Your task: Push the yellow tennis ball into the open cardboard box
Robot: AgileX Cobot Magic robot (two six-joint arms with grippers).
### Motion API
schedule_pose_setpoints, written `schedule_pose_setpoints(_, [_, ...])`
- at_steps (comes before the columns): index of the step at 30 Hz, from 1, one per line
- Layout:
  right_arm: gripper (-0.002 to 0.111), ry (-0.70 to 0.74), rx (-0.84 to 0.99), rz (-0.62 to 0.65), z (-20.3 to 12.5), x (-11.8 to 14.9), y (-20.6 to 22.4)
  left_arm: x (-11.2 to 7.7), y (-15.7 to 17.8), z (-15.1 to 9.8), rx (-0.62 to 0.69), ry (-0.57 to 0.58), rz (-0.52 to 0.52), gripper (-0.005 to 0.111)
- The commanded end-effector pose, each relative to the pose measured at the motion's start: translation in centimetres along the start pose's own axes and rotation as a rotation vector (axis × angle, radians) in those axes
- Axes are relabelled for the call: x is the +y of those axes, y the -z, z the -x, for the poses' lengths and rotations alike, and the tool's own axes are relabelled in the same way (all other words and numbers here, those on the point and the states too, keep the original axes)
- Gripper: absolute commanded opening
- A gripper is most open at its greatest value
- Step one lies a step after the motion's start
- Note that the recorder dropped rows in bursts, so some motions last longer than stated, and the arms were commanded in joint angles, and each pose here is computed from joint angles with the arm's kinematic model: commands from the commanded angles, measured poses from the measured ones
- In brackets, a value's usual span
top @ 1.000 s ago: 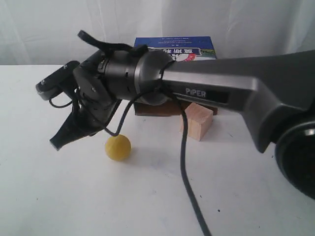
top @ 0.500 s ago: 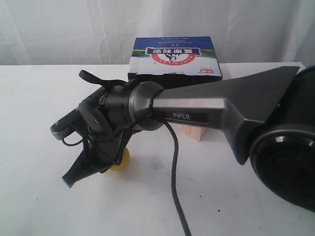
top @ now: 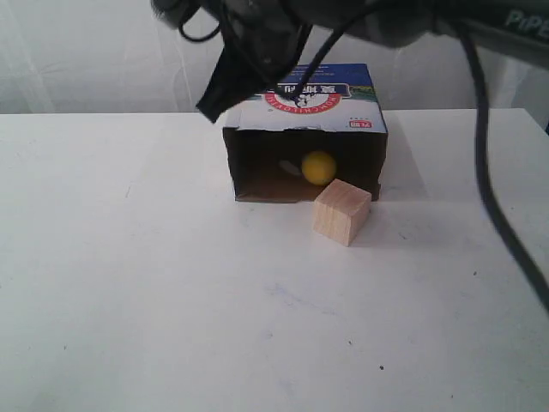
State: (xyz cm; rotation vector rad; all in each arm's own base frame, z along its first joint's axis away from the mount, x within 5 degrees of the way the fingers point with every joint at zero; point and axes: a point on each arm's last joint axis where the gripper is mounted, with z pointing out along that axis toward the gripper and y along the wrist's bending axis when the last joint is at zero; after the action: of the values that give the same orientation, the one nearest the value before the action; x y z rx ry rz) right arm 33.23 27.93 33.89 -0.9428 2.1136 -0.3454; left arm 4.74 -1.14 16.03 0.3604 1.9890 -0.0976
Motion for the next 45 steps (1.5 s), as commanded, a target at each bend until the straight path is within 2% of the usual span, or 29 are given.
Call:
schedule_pose_setpoints(1, [0.0, 0.006, 0.039, 0.093, -1.0, 2.7, -0.6, 0.0, 0.0, -0.3, 0.016, -0.005, -0.005, 0.0])
schedule_pose_setpoints(5, [0.0, -0.027, 0.026, 0.167, -1.7, 4.6, -0.6, 0.0, 0.0, -0.3, 0.016, -0.005, -0.005, 0.0])
schedule_pose_setpoints(12, [0.0, -0.164, -0.057, 0.283, -3.7, 6.0, 0.3, 0.0, 0.0, -0.3, 0.016, -0.005, -0.005, 0.0])
schedule_pose_setpoints(16, [0.0, -0.292, -0.128, 0.321, -5.0, 5.5, 1.9, 0.0, 0.0, -0.3, 0.016, -0.005, -0.005, 0.0])
schedule_pose_setpoints(20, [0.0, -0.455, -0.062, 0.317, -7.3, 4.7, 2.8, 0.0, 0.0, -0.3, 0.016, -0.005, -0.005, 0.0])
schedule_pose_setpoints(31, [0.0, -0.606, -0.372, 0.452, -10.8, 3.6, 1.5, 0.0, 0.0, -0.3, 0.016, -0.005, -0.005, 0.0])
schedule_pose_setpoints(37, [0.0, -0.648, -0.333, 0.442, -13.5, 3.4, 0.8, 0.0, 0.0, -0.3, 0.016, -0.005, -0.005, 0.0])
schedule_pose_setpoints(41, [0.0, -0.647, -0.322, 0.442, -16.3, 3.4, 2.7, 0.0, 0.0, -0.3, 0.016, -0.005, -0.005, 0.0])
schedule_pose_setpoints(45, [0.0, -0.675, -0.367, 0.412, -18.7, 2.0, 5.3, 0.0, 0.0, -0.3, 0.016, -0.005, -0.005, 0.0])
